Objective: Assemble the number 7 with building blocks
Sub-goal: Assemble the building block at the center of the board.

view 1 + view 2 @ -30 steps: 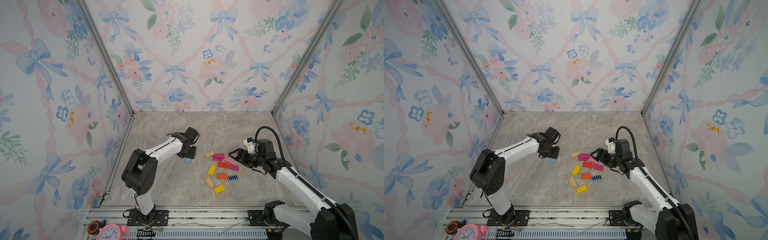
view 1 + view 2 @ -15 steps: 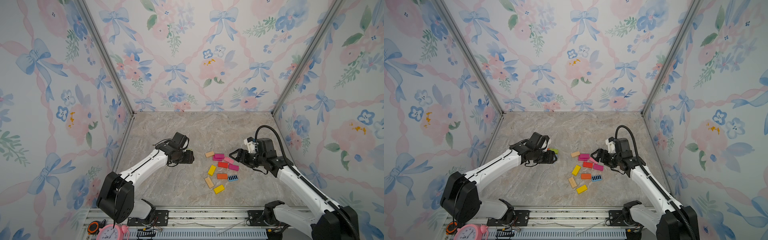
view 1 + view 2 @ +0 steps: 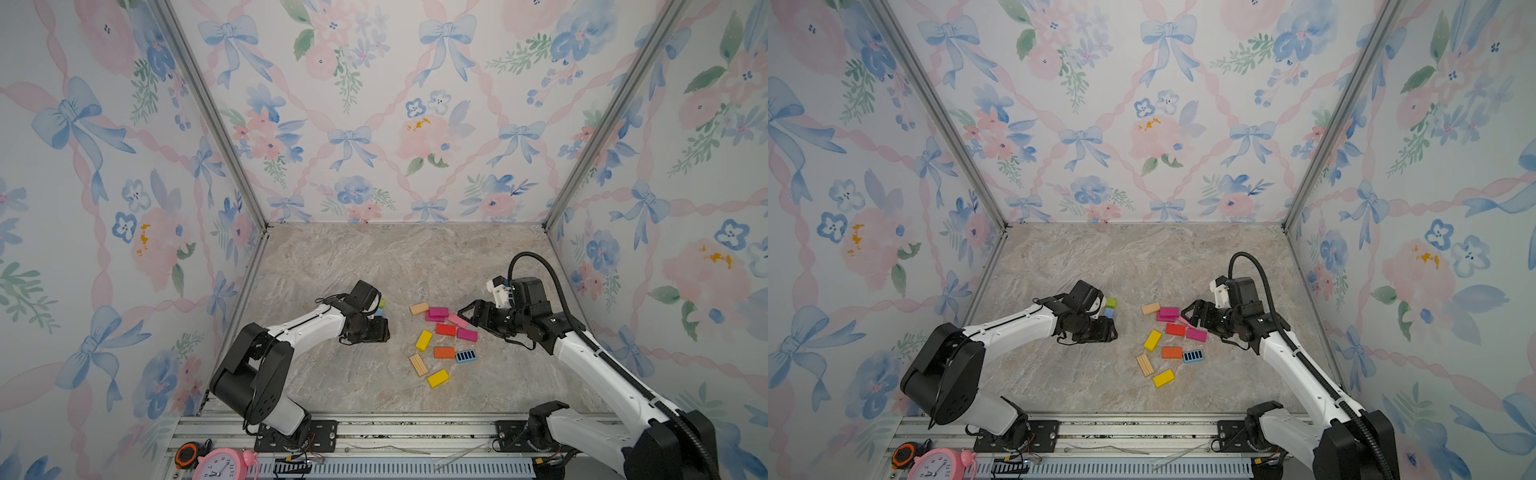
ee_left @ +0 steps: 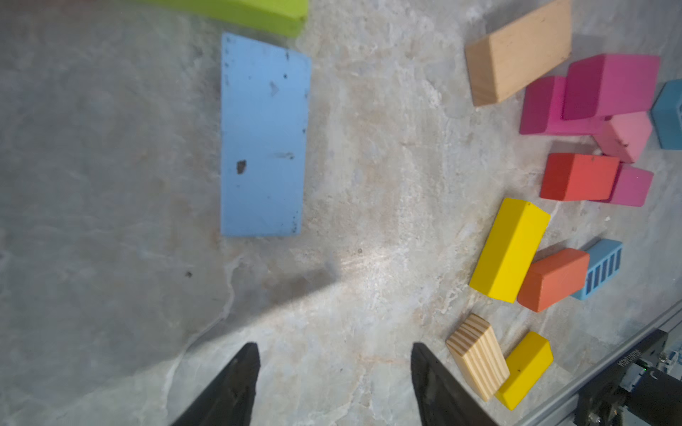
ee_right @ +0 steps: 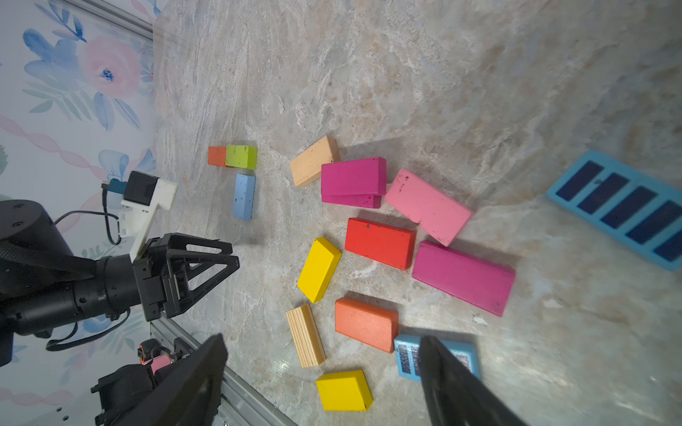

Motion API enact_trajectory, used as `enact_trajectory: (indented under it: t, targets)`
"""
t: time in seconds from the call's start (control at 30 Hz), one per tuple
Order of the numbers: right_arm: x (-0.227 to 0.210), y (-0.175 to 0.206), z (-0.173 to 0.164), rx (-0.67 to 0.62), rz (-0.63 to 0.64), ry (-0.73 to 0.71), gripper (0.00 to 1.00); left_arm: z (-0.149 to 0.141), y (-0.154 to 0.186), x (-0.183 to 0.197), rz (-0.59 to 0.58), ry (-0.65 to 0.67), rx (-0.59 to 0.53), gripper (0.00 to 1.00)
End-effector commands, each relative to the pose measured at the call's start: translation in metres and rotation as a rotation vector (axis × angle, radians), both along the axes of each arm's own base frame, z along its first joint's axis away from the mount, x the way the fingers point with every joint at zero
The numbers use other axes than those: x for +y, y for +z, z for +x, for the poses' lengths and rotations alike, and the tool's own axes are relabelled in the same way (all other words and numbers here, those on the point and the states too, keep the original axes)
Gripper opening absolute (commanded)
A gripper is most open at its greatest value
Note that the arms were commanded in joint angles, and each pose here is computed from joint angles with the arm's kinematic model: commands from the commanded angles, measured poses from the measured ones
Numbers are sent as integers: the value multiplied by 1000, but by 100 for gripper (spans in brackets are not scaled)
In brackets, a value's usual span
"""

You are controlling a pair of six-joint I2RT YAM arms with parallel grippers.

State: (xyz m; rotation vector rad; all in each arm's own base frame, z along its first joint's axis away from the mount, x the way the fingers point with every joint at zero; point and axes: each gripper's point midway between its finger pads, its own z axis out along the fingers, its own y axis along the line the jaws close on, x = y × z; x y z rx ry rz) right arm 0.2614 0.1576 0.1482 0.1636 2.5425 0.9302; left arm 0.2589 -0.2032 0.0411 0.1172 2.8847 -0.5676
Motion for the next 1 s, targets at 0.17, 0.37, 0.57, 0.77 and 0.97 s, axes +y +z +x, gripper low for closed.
enact_trajectory:
  t: [0.17,0.37,0.57,0.77,0.97]
  targets:
    - [3,-8,0,4,-10,13,84,18,-8,-8,4,-9,-2,69]
    - [2,-11,0,6,-17,15,84,26,-13,-10,16,-11,5,69]
    - [1,-14,3,9,-16,11,84,30,-16,-10,21,-8,10,69]
    - [4,-16,5,15,-9,18,84,32,-18,-10,21,-7,14,69]
    - [5,-18,8,14,-3,17,84,34,-18,-12,16,-11,17,69]
